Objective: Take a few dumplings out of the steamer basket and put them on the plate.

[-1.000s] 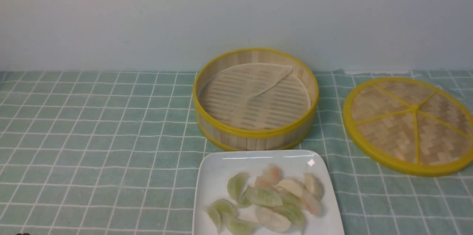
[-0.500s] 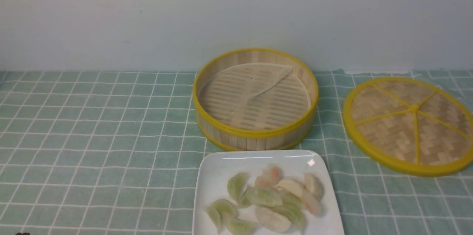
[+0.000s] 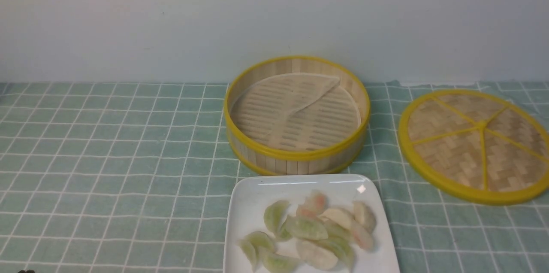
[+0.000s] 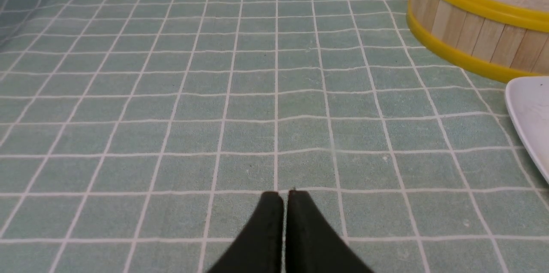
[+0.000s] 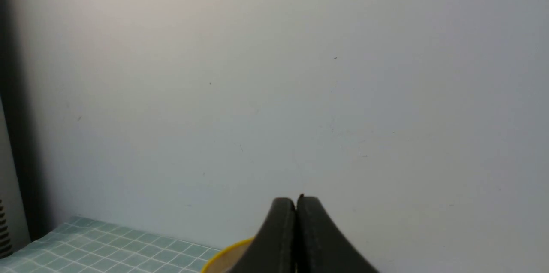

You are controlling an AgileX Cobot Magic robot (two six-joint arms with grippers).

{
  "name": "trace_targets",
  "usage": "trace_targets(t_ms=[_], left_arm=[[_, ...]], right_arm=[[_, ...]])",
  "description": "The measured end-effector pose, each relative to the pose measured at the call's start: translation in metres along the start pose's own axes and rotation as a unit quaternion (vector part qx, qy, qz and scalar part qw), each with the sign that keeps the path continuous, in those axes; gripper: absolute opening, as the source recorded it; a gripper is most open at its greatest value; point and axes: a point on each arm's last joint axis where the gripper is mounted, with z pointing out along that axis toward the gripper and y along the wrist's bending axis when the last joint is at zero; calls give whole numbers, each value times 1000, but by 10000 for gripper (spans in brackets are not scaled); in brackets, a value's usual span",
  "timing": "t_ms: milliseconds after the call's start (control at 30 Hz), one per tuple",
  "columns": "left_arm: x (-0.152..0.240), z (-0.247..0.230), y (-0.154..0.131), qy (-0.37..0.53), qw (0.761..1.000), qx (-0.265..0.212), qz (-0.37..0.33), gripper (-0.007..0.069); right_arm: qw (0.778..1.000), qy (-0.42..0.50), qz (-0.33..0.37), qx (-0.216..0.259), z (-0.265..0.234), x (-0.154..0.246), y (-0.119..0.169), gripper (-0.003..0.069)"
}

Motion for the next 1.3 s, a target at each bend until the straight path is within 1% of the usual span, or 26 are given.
trace_targets(t_ms=[67, 233, 400, 433, 467, 500, 533, 567, 600, 700, 733, 800, 867, 1300], left_arm=[[0, 0, 0, 0, 1000, 0, 0, -6], [0, 0, 0, 0, 1000, 0, 0, -6], [0, 0, 0, 0, 1000, 0, 0, -6], [0, 0, 0, 0, 1000, 0, 0, -6], [0, 0, 0, 0, 1000, 0, 0, -6], [0, 0, 0, 0, 1000, 0, 0, -6], [0, 0, 0, 0, 1000, 0, 0, -6], [0, 0, 0, 0, 1000, 0, 0, -6], [0, 0, 0, 0, 1000, 0, 0, -6], [0, 0, 0, 0, 1000, 0, 0, -6], [0, 0, 0, 0, 1000, 0, 0, -6], [0, 0, 0, 0, 1000, 0, 0, -6], [0, 0, 0, 0, 1000, 0, 0, -6], [0, 0, 0, -1, 1000, 0, -1, -6]], right_arm=[[1000, 2, 23, -9, 0, 1, 2, -13], [998, 17, 50, -23, 3, 9, 4, -13], [998, 33, 44, -17, 7, 24, 3, -13], [999, 38, 36, 5, 9, 32, 1, -13], [999, 39, 36, 5, 9, 33, 1, -13], [998, 51, 23, 42, 12, 45, -2, -13], [997, 52, 20, 52, 13, 47, -3, -13], [993, 75, 12, 95, 15, 65, -8, -13], [989, 88, 10, 120, 16, 76, -11, -13], [974, 129, 6, 185, 16, 107, -21, -13], [972, 136, 7, 189, 16, 112, -22, -13], [957, 178, 12, 229, 12, 144, -30, -13], [950, 200, 17, 240, 10, 158, -33, -13], [952, 191, 14, 240, 10, 157, -33, -13]])
